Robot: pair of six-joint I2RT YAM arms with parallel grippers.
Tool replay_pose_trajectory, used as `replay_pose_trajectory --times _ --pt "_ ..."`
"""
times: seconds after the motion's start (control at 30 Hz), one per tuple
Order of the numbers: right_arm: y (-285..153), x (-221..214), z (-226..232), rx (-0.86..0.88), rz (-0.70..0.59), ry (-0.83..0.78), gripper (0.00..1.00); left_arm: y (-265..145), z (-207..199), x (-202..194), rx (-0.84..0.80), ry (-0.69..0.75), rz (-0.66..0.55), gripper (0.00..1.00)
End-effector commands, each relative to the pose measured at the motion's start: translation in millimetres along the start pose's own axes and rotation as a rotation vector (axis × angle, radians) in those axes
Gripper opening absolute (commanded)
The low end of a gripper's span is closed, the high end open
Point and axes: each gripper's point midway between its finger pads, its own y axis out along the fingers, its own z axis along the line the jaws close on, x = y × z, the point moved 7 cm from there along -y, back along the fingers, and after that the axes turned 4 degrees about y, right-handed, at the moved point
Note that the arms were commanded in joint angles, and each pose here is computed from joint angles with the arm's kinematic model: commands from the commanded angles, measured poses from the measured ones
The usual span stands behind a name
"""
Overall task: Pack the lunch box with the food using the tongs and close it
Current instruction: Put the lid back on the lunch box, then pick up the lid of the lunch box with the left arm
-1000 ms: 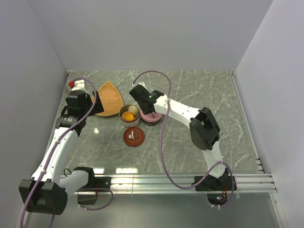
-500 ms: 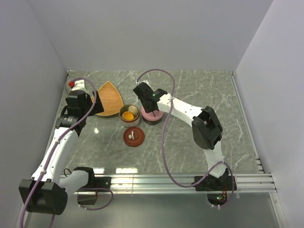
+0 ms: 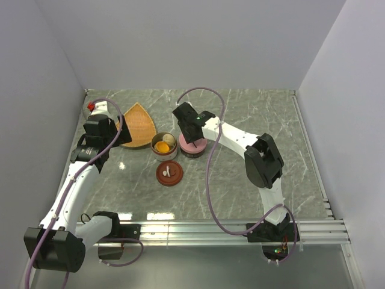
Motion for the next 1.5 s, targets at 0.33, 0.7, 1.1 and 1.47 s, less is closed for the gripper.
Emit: replay_pose_trajectory --times 0.33,0.7,1.1,1.47 --pt "-38 14 -1 0.09 -0.025 0.026 0.43 -3 -3 5 -0.023 0.008 -0.036 0.99" --pt "-59 30 -4 0.095 -0.087 0.054 0.45 -3 -3 5 -0.026 0.007 -0.037 0.99" --pt "-80 47 -11 0.086 -0.15 0.086 0.45 -5 -2 6 -0.023 0.006 -0.044 0.99" --pt "-119 74 -25 0.135 -0.256 0.168 0.45 -14 -1 7 -0.031 0.019 -0.04 0.99"
